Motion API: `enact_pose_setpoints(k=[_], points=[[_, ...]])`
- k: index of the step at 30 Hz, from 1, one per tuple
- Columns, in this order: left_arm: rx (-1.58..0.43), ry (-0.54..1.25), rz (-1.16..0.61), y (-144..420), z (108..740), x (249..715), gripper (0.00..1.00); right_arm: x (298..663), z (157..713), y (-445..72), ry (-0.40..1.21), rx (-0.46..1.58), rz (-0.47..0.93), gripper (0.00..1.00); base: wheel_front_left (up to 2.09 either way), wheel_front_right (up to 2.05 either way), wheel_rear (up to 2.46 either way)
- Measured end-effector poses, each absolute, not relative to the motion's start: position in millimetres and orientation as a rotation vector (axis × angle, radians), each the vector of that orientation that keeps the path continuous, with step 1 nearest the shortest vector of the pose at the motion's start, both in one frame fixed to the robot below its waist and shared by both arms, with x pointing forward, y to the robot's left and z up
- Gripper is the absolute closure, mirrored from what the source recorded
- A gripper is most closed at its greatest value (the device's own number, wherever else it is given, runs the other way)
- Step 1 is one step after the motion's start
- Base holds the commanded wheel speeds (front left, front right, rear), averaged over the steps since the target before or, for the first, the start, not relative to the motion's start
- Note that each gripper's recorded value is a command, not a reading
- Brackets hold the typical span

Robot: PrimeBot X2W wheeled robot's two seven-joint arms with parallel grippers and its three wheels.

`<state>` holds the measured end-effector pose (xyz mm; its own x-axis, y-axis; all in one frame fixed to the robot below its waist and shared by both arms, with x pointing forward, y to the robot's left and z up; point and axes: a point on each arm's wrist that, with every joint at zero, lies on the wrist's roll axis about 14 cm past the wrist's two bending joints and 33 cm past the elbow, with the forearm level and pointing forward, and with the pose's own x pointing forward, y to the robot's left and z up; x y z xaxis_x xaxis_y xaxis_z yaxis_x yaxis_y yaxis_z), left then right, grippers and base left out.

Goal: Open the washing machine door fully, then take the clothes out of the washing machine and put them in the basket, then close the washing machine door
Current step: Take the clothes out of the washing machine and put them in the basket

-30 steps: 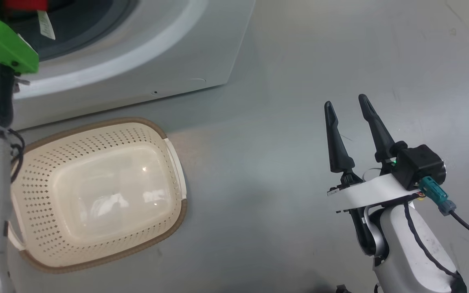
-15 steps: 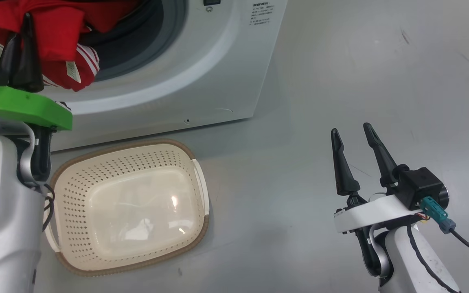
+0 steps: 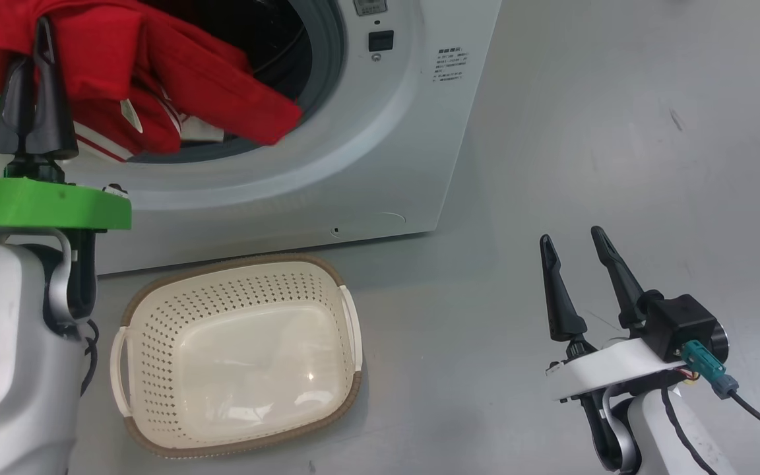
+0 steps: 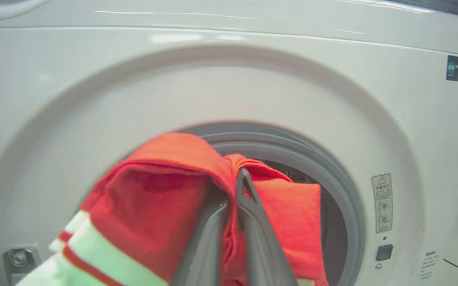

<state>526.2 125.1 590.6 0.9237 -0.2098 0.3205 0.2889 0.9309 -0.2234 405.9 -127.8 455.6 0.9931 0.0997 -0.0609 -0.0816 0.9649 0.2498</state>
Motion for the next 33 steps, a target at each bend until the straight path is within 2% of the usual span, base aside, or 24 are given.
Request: enact_pose_setpoints(k=[11,33], points=[[-0.277,-0.354,-0.219,131.4,605.3,496.6,1.00,400.5,460.7,-124.0,0.062,0.256,0.106,0.00,0.00,0.00,0.00],[-0.373,0.238,-0.100,119.5,420.8,427.7,1.00,399.9,456.6,-117.1,0.074,0.263,0.132,0.00,0.00,0.00,0.00]])
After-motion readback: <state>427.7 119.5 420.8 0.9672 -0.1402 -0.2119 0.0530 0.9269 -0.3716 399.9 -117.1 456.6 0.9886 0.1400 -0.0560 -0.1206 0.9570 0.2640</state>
